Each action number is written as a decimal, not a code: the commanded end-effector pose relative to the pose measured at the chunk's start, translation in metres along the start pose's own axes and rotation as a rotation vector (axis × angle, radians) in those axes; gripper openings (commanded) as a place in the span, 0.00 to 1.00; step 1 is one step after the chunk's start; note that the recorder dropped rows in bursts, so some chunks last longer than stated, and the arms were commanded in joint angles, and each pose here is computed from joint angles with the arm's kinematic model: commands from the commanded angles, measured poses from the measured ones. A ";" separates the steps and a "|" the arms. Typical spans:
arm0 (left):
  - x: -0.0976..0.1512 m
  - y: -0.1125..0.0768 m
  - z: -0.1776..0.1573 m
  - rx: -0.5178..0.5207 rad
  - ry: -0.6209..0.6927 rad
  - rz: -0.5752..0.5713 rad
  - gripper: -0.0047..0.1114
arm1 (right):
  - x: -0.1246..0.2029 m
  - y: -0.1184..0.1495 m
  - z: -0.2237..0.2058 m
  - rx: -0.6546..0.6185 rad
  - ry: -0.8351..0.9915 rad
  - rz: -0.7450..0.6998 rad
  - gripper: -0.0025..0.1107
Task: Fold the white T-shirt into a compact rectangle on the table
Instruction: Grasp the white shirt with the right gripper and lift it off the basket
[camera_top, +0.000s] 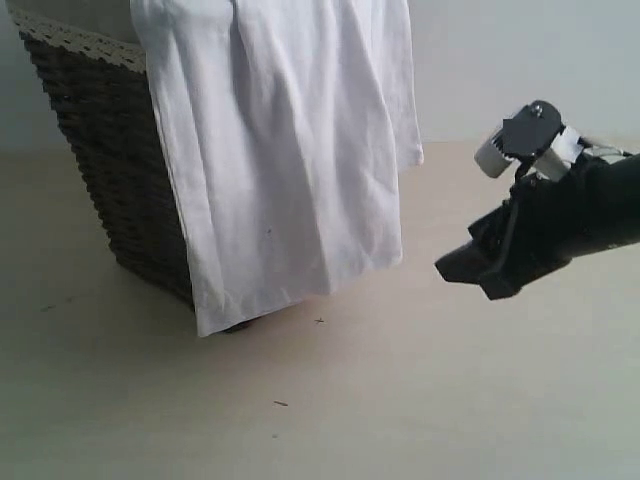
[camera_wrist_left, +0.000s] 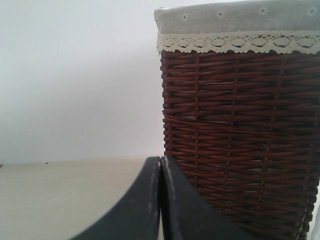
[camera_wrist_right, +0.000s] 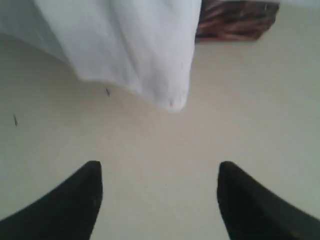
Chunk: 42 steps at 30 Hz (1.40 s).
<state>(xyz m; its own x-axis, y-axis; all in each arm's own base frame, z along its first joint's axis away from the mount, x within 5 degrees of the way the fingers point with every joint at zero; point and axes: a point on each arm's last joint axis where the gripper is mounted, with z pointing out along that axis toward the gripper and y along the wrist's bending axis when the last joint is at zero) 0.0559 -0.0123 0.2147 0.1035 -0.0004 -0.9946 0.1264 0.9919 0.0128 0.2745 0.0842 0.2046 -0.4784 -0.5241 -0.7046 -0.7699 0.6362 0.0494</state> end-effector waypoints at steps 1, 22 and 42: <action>-0.001 0.000 -0.001 0.002 -0.009 -0.008 0.04 | -0.026 -0.003 -0.010 0.056 -0.246 -0.063 0.64; -0.001 0.000 -0.001 0.002 -0.009 -0.008 0.04 | -0.082 -0.002 0.038 -0.167 -0.466 -0.110 0.47; -0.001 0.000 -0.001 0.002 -0.009 -0.008 0.04 | -0.199 0.015 -0.110 0.154 -0.847 -0.409 0.02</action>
<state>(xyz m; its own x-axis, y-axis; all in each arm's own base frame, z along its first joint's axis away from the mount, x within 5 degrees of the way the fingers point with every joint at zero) 0.0559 -0.0123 0.2147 0.1035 -0.0004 -0.9946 0.1264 0.9919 0.0128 0.3195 0.1404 0.3857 0.2312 -0.1921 -0.9537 -0.7825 0.5458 -0.2997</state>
